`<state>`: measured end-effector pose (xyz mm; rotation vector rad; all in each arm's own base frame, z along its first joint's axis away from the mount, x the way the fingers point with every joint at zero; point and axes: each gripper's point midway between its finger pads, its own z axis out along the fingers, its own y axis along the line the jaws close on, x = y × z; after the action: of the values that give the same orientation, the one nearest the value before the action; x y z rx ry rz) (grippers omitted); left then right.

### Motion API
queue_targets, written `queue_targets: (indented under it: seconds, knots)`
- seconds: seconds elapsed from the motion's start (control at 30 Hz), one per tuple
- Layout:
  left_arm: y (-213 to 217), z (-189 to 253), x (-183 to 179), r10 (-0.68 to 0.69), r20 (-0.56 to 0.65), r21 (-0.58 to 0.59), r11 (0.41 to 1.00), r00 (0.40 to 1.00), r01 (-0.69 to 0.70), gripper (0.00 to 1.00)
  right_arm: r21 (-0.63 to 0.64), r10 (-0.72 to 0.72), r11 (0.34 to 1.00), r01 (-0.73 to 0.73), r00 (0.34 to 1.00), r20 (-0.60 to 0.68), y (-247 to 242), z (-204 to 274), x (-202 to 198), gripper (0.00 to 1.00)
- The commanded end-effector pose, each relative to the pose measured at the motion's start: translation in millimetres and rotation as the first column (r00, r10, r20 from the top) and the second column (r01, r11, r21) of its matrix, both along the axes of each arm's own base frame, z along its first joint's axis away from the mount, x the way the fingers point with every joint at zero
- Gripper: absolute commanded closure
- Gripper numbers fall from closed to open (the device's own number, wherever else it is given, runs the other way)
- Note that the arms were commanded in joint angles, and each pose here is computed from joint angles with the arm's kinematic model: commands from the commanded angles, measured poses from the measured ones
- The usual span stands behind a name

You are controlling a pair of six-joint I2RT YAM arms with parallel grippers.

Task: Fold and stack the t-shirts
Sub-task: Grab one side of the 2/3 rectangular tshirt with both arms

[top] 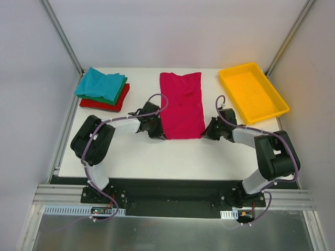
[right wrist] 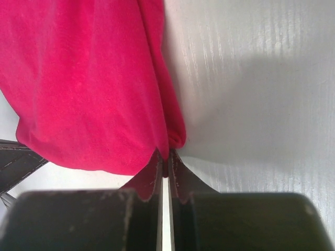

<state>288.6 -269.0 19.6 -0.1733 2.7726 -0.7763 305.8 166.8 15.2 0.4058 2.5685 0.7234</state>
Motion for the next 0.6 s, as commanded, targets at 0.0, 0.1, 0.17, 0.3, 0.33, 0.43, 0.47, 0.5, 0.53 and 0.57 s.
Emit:
queue_targets:
  seconds: [0.0,0.1,0.17,0.3,0.33,0.43,0.47,0.5,0.53,0.57]
  knots:
    - [15,-11,-7,-0.016,0.034,0.093,0.996,0.999,0.013,1.00,-0.098,0.024,0.994,-0.041,0.985,-0.168,-20,-35,-49,0.99]
    - [24,-2,-28,-0.020,0.046,0.087,0.996,0.999,0.016,1.00,-0.059,0.060,0.996,-0.070,0.986,-0.158,-15,-24,-63,0.99]
    - [27,3,-48,-0.031,0.047,0.075,0.997,0.998,0.027,1.00,-0.017,0.084,0.996,-0.087,0.986,-0.147,-10,-12,-76,0.99]
    - [34,25,-87,-0.043,0.074,0.044,0.998,0.996,0.040,1.00,0.074,0.155,0.986,-0.148,0.982,-0.110,2,18,-114,0.99]
    - [37,30,-97,-0.048,0.079,0.039,0.998,0.996,0.045,1.00,0.088,0.176,0.982,-0.167,0.979,-0.103,3,25,-125,0.99]
    - [42,63,-119,-0.061,0.149,-0.047,0.997,0.987,0.068,1.00,0.132,0.233,0.966,-0.222,0.969,-0.076,6,52,-157,1.00]
    - [42,75,-127,-0.071,0.173,-0.085,0.993,0.982,0.087,1.00,0.157,0.257,0.957,-0.245,0.965,-0.060,8,63,-168,0.99]
    - [42,85,-133,-0.080,0.192,-0.113,0.988,0.978,0.103,1.00,0.180,0.276,0.948,-0.264,0.960,-0.049,10,73,-178,0.99]
    - [41,98,-138,-0.087,0.220,-0.148,0.982,0.972,0.121,1.00,0.198,0.285,0.941,-0.273,0.958,-0.036,10,83,-186,0.99]
    - [41,110,-144,-0.101,0.245,-0.180,0.972,0.964,0.147,1.00,0.211,0.294,0.936,-0.283,0.955,-0.022,9,92,-195,0.99]
